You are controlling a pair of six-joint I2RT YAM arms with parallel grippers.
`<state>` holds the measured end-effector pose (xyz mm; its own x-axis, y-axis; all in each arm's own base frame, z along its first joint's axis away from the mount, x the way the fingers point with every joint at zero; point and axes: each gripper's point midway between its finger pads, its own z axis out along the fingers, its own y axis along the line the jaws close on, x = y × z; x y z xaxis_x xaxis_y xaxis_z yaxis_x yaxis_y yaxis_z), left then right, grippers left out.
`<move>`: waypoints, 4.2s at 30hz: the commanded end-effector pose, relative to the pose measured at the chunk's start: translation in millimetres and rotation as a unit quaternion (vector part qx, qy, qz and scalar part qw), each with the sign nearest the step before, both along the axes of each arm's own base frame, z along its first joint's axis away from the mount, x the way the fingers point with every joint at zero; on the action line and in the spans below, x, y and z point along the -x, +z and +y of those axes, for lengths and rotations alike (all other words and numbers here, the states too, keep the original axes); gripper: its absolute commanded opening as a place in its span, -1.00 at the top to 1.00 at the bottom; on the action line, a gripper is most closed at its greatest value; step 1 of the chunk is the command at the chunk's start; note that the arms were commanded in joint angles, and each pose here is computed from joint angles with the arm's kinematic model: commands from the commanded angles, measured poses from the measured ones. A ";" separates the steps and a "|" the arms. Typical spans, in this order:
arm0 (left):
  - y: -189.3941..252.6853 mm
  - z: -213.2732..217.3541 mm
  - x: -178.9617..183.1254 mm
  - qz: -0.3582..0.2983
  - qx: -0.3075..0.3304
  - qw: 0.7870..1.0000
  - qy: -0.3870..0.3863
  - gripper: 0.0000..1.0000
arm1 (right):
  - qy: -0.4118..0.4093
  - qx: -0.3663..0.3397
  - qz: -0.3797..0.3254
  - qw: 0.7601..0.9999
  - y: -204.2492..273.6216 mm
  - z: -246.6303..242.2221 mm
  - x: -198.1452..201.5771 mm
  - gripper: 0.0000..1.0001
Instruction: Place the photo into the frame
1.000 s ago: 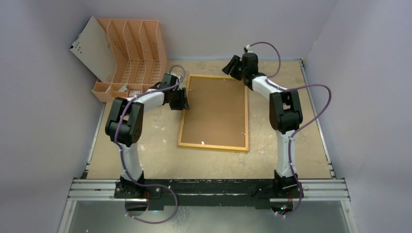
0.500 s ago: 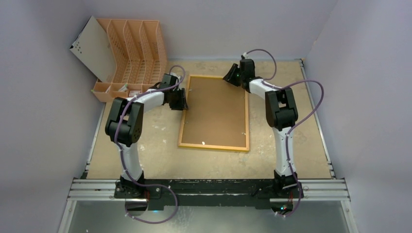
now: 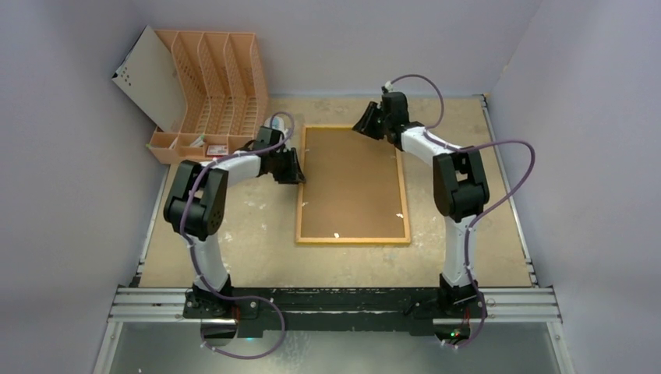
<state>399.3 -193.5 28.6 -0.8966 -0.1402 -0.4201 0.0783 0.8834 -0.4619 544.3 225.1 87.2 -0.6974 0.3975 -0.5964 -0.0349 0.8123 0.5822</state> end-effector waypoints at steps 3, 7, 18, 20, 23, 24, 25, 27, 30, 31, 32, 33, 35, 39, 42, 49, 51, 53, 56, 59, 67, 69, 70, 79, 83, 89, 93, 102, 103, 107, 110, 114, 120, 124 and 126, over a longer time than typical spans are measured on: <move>41.0 -36.2 31.2 -0.005 0.127 0.991 -0.041 0.43 | 0.054 0.045 0.011 0.997 25.1 34.1 46.8 0.26; 44.6 -0.9 27.6 -0.033 0.059 0.997 0.047 0.24 | 0.096 0.087 0.029 0.991 21.1 70.1 80.6 0.17; 55.7 75.0 72.4 -0.047 -0.036 0.980 0.192 -0.05 | 0.135 0.202 0.025 0.970 20.1 161.8 151.6 -0.11; 59.0 84.7 77.0 -0.061 -0.042 0.976 0.207 -0.09 | 0.151 0.218 0.022 0.964 10.5 177.9 161.9 -0.01; 56.5 92.8 83.2 -0.054 -0.049 0.975 0.211 -0.15 | 0.146 0.246 0.024 0.958 0.4 190.2 170.0 0.01; 52.6 96.2 85.8 -0.046 -0.055 0.975 0.211 -0.16 | 0.145 0.253 0.023 0.956 -2.9 194.3 172.4 0.01; 47.2 100.1 88.6 -0.035 -0.061 0.974 0.214 -0.18 | 0.141 0.261 0.023 0.955 -6.1 196.5 173.5 0.00; 34.4 106.6 94.3 -0.011 -0.067 0.974 0.217 -0.19 | 0.133 0.290 0.029 0.947 -16.6 196.3 174.8 -0.01; 19.6 111.1 101.3 0.016 -0.053 0.974 0.221 -0.19 | 0.114 0.318 0.027 0.941 -20.2 193.2 173.7 -0.03; 17.3 110.2 102.0 0.022 -0.044 0.974 0.221 -0.19 | 0.108 0.322 0.024 0.940 -19.0 192.1 173.4 -0.03; 16.7 108.8 101.5 0.025 -0.033 0.975 0.219 -0.19 | 0.103 0.321 0.022 0.941 -16.2 192.7 173.4 -0.03; 15.8 107.3 101.9 0.030 -0.027 0.975 0.217 -0.19 | 0.101 0.320 0.020 0.942 -12.8 193.4 174.0 -0.03; 15.4 105.8 101.8 0.030 -0.022 0.976 0.214 -0.18 | 0.097 0.312 0.006 0.945 -0.4 196.6 175.0 -0.03; 12.6 105.3 102.7 0.037 -0.015 0.976 0.216 -0.18 | 0.084 0.295 -0.012 0.952 17.0 198.1 178.0 -0.04; 10.9 106.0 102.5 0.042 -0.014 0.975 0.217 -0.18 | 0.068 0.286 -0.020 0.956 25.9 191.9 178.4 -0.04; 8.5 105.1 104.8 0.046 -0.007 0.975 0.217 -0.18 | 0.081 0.312 0.022 0.946 -5.1 185.2 190.3 -0.13; 7.7 103.2 105.6 0.047 -0.001 0.975 0.215 -0.18 | 0.096 0.309 0.035 0.946 -14.3 191.0 193.2 -0.13; 7.2 100.9 106.4 0.049 0.005 0.976 0.212 -0.19 | 0.100 0.312 0.043 0.944 -21.7 192.6 194.5 -0.12; 4.7 99.8 108.7 0.053 0.008 0.976 0.211 -0.18 | 0.096 0.318 0.053 0.942 -29.0 189.6 195.1 -0.12; 3.4 98.1 109.0 0.056 0.011 0.976 0.208 -0.18 | 0.091 0.320 0.061 0.941 -34.1 185.2 194.4 -0.07; 3.6 91.2 107.3 0.058 0.027 0.979 0.196 -0.18 | 0.087 0.315 0.072 0.942 -41.7 182.9 193.9 0.25; 2.6 91.0 109.6 0.062 0.028 0.978 0.196 -0.18 | 0.077 0.307 0.083 0.945 -43.6 177.3 188.2 0.33; 1.7 90.8 111.0 0.063 0.029 0.978 0.197 -0.18 | 0.074 0.303 0.086 0.946 -43.6 175.3 185.5 0.39; 37.5 46.0 103.2 0.017 0.165 0.980 0.110 -0.25 | 0.085 0.209 0.060 0.972 16.7 191.8 170.4 0.93; 71.6 23.8 96.6 -0.026 0.244 0.968 0.057 -0.38 | 0.107 0.161 0.046 0.980 54.9 198.8 174.7 0.98; 78.3 7.3 99.2 -0.008 0.299 0.954 0.015 -0.42 | 0.140 0.102 0.033 0.984 102.1 203.0 185.4 0.97; 116.8 -17.5 105.9 -0.004 0.410 0.911 -0.052 -0.42 | 0.150 0.080 0.034 0.985 112.0 205.6 190.5 0.95; 119.8 -24.2 111.4 0.017 0.454 0.890 -0.035 0.08 | 0.134 0.073 0.026 0.988 121.0 206.7 184.7 0.95; 119.1 -23.4 109.4 0.013 0.447 0.894 -0.029 0.17 | 0.132 0.076 0.026 0.988 120.7 205.5 183.8 0.95; 108.2 -16.9 102.1 0.010 0.377 0.926 -0.004 0.41 | 0.099 0.102 0.017 0.990 117.6 193.9 174.9 0.80; 105.5 -10.6 97.8 -0.009 0.309 0.951 -0.010 0.75 | 0.072 0.128 -0.005 0.989 118.4 184.1 162.4 0.46; 110.8 -5.3 93.9 -0.022 0.273 0.962 -0.016 1.00 | 0.052 0.150 -0.032 0.987 133.4 177.8 149.6 0.05; 130.1 9.5 86.4 -0.039 0.199 0.979 -0.018 1.00 | 0.016 0.153 -0.062 0.986 167.2 170.3 136.5 -0.13; 156.7 27.4 71.2 -0.068 0.119 0.990 -0.024 1.00 | 0.002 0.111 -0.084 0.990 201.9 161.2 134.6 -0.15; 165.8 37.5 66.4 -0.073 0.080 0.994 -0.020 1.00 | -0.008 0.091 -0.092 0.992 218.7 153.0 134.4 -0.17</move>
<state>310.3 -189.1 161.6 -0.9181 -0.2926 -0.2674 0.0328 0.6161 -0.7870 406.4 403.0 251.4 -0.6400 0.1799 -0.7470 -0.1404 0.9284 0.3439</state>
